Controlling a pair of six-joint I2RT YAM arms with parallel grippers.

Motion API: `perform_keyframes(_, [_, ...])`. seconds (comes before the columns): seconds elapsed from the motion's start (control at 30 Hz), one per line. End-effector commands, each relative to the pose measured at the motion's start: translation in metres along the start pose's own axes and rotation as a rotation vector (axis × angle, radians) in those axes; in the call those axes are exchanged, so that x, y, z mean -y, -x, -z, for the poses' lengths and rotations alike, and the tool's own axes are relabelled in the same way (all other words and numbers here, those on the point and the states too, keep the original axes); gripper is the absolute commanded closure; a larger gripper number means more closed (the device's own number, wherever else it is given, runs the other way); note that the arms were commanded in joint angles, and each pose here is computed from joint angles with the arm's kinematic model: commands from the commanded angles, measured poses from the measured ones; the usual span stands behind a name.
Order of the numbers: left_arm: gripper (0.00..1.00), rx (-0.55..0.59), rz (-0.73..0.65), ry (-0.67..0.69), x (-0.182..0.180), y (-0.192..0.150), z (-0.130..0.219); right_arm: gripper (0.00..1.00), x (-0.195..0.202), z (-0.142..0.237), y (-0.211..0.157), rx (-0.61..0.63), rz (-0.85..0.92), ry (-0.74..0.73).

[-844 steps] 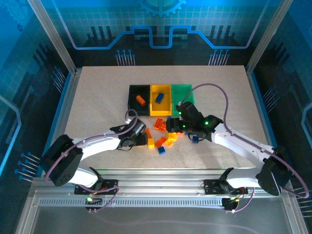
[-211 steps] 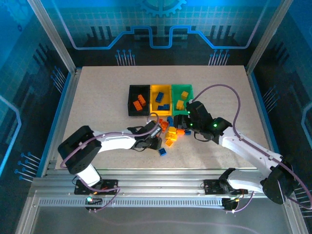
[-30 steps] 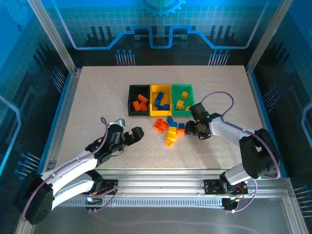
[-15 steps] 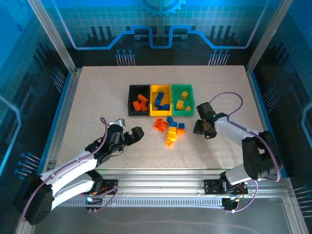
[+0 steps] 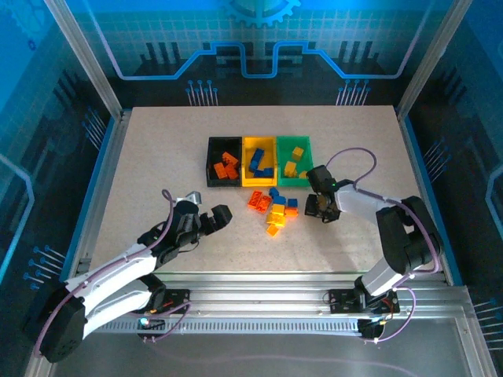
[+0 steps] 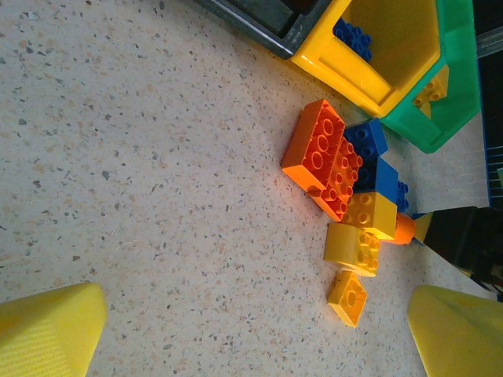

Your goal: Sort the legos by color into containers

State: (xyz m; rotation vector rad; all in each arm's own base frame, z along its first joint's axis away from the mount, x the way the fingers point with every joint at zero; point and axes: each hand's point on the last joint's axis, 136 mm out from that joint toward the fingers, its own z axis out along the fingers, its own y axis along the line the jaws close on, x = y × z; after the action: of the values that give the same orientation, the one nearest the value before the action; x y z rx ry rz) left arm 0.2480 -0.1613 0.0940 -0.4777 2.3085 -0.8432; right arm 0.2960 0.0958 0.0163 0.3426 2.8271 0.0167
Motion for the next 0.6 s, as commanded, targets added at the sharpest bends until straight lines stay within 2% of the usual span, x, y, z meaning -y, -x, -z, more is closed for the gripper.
perform_keyframes(0.0, [0.01, -0.003, 0.010, -0.010, 0.000, -0.003, 0.002, 0.59, -0.005, 0.003, 0.012, 0.028, -0.012, 0.013])
perform_keyframes(0.07, [0.01, 0.000, 0.006, -0.006, -0.001, -0.002, 0.003, 0.66, -0.008, 0.006, 0.013, 0.039, 0.000, 0.031])
perform_keyframes(0.2, [0.01, 0.013, 0.000, 0.027, -0.007, -0.001, 0.004, 0.71, -0.034, 0.032, 0.017, 0.099, 0.087, 0.117])
perform_keyframes(0.37, [0.01, 0.031, 0.010, 0.054, -0.016, 0.000, 0.009, 0.71, -0.123, 0.093, 0.025, 0.202, 0.304, 0.306])
perform_keyframes(0.5, [0.01, 0.030, 0.018, 0.055, -0.017, -0.001, 0.012, 0.71, -0.195, 0.108, 0.029, 0.211, 0.400, 0.425])
perform_keyframes(0.57, [0.01, 0.024, 0.018, 0.053, -0.017, -0.002, 0.013, 0.71, -0.221, 0.106, 0.039, 0.217, 0.404, 0.440])
